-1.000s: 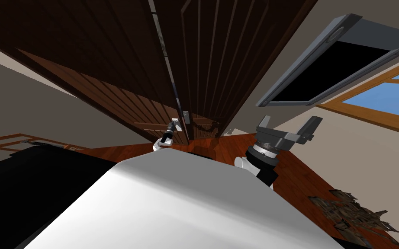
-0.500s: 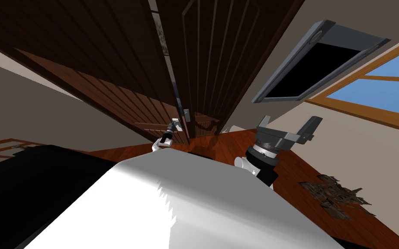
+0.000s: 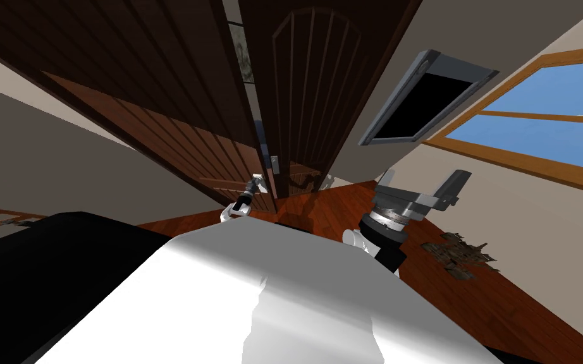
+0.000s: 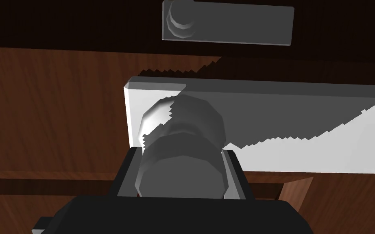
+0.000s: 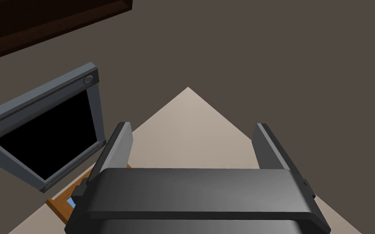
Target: Pull the door open
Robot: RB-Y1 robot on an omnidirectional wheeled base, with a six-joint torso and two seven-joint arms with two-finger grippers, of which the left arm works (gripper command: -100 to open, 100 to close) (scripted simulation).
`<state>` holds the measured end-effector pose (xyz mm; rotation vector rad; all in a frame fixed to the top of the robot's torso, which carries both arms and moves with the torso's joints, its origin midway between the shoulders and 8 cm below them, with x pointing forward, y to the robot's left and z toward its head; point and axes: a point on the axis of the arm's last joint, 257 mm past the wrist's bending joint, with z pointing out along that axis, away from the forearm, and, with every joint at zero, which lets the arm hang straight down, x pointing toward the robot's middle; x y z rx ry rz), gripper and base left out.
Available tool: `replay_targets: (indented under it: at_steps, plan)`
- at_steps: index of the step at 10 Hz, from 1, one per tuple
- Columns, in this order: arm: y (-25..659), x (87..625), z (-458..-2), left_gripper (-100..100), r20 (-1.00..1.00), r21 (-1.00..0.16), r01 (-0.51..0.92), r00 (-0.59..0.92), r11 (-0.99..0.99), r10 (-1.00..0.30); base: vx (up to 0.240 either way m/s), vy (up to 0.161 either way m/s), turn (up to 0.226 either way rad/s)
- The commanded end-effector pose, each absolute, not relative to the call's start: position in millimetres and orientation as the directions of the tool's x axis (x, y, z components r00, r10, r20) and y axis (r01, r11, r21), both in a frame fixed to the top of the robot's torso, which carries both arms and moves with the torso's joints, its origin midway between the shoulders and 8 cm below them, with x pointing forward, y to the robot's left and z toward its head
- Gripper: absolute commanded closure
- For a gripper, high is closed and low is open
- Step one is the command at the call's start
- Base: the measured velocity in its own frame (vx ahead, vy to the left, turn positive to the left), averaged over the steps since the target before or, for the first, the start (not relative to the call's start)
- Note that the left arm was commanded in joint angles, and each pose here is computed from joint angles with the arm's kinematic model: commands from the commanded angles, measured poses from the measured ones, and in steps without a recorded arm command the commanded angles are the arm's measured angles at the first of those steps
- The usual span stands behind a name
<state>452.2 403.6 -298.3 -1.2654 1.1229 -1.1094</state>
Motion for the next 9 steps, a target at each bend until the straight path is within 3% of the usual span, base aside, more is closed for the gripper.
replay_targets:
  at_steps: [1,3,9]
  plan:
    - [397,452,-296,100,-0.002,-1.000,0.000,0.101,0.002,-0.995,-0.226,0.067,-0.140]
    - [399,446,-298,100,-0.005,-1.000,-0.006,0.092,0.005,-0.996,-0.115,0.036,-0.093]
    - [391,428,-296,100,-0.003,-1.000,0.000,0.028,0.003,-1.000,-0.209,0.070,-0.134]
